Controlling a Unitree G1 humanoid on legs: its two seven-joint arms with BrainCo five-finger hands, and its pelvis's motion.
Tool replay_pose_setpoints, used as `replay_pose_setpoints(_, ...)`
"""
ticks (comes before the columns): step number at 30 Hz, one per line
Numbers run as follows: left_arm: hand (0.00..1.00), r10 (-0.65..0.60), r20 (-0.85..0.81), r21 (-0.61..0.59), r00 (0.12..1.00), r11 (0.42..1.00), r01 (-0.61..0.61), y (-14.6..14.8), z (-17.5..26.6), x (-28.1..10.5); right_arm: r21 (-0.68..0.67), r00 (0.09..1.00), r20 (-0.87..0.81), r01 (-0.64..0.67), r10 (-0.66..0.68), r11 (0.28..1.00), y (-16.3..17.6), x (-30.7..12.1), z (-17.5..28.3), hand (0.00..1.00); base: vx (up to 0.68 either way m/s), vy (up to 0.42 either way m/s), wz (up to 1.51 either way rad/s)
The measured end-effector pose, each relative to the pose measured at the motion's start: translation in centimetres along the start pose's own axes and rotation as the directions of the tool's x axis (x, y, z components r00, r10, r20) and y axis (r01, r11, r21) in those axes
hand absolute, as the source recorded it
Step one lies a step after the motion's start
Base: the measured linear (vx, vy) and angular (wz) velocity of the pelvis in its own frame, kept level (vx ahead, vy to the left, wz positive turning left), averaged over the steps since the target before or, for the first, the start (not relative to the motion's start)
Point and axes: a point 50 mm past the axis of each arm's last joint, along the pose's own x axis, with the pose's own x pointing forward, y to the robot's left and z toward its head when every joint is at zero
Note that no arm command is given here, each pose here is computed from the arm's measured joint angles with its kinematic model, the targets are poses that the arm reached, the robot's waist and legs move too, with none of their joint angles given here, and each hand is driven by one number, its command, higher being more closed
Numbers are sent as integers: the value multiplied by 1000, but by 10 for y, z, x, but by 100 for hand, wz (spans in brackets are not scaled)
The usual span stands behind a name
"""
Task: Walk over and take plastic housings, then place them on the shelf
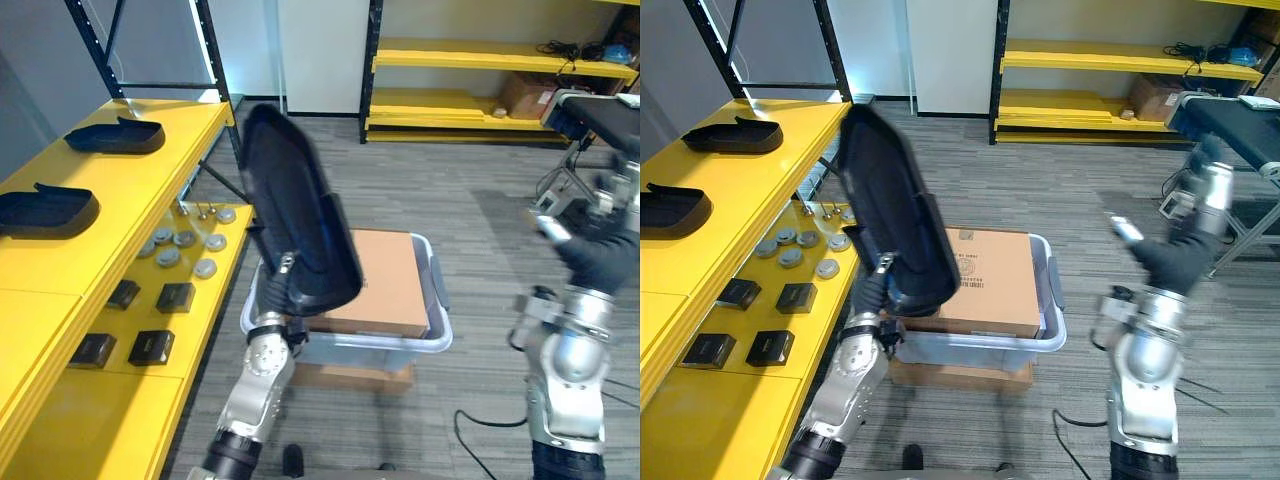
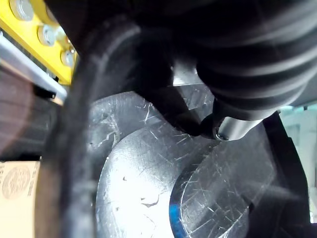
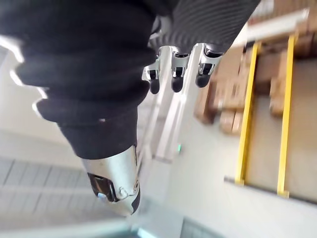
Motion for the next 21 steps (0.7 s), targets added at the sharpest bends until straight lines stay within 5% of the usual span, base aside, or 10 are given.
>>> replay_pose_setpoints(3,100,38,6,1,999,999,-38,13,-1,-4,-122,916,-381,87,-127,989,-43,-32,-77,0,7,-10,1)
replay_pose_setpoints(5,100,32,-10,2,999,999,-32,18,-6,-9,-180,727,-656,112,-204,977,-75,-83,-127,0,34,-28,9)
replay_pose_setpoints(13,100,-10,-62,-23,998,1000,8,30,-14,-30,-178,291,-944,-50,-156,983,-87,-208,-168,0,1,-28,22)
replay_pose_setpoints(17,100,-13,-1,-79,1000,997,13,24,-1,-30,-110,258,-964,-167,-64,980,-65,-218,-172,0,-36,6,116)
replay_pose_setpoints(21,100,20,11,-144,1000,989,-18,23,3,-32,-75,316,-949,-244,6,967,-46,-201,-172,0,19,-6,164)
